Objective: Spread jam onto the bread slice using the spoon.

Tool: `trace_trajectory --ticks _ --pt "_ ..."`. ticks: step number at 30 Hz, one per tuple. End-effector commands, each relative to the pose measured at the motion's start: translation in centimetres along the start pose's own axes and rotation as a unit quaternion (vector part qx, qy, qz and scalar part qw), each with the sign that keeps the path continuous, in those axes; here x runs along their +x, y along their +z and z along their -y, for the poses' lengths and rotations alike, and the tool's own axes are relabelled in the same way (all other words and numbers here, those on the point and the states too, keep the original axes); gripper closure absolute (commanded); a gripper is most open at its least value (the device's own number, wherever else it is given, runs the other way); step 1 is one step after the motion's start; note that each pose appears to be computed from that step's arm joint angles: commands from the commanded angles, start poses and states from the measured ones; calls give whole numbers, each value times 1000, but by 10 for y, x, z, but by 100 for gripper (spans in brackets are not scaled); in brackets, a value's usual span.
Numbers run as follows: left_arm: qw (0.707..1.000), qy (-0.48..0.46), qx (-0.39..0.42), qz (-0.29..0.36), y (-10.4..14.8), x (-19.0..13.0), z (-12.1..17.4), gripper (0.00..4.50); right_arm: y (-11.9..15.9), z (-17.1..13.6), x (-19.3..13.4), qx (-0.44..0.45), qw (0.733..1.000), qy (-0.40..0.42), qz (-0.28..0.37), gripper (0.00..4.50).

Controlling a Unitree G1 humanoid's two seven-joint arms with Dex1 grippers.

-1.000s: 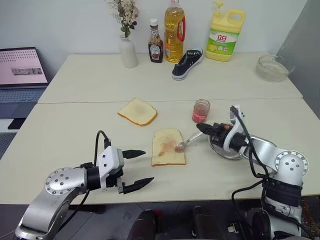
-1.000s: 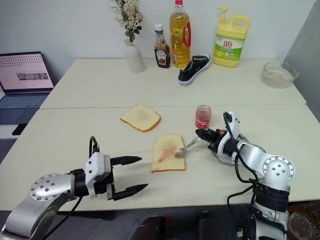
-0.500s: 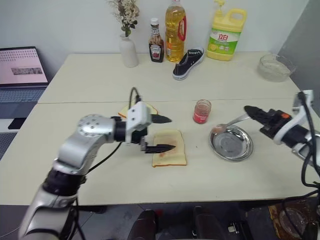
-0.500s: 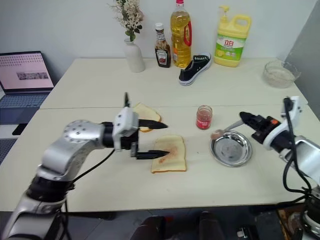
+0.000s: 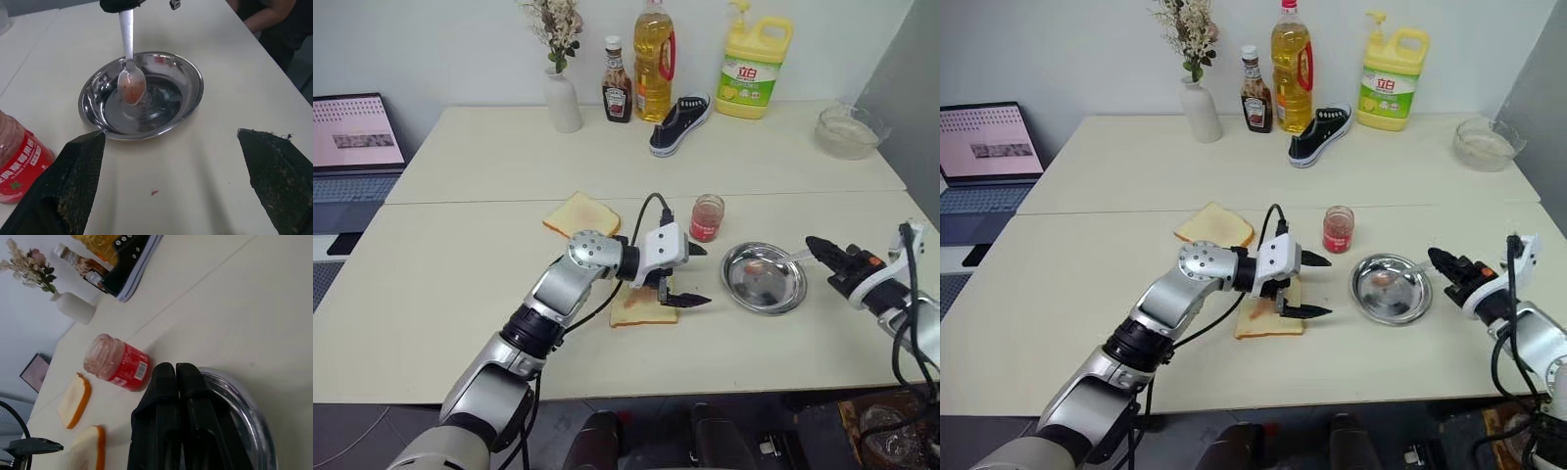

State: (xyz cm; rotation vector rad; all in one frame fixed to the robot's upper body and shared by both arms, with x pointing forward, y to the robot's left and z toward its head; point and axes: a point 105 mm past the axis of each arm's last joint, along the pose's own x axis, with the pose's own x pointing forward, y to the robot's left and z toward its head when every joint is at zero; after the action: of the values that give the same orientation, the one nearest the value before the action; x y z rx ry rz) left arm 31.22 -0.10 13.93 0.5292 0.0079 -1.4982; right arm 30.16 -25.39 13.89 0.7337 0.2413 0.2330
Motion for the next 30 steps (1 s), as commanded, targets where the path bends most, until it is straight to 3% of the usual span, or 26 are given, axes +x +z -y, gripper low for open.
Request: trace_trajectory --ticks 1,9,12,23,30 --pt "1000 11 18 15 12 -2 -4 0 9 5 0 -2 1000 6 19 447" --pt "1000 22 16 13 11 -9 -5 0 9 23 8 39 999 -7 30 447" --pt "1000 25 15 11 10 -10 -6 0 13 32 7 59 997 -19 45 388" --pt "999 35 15 14 11 -12 -10 0 25 50 3 95 992 -43 72 2" --pt "999 48 3 -11 0 -42 -14 0 55 47 -17 11 994 -77 83 2"
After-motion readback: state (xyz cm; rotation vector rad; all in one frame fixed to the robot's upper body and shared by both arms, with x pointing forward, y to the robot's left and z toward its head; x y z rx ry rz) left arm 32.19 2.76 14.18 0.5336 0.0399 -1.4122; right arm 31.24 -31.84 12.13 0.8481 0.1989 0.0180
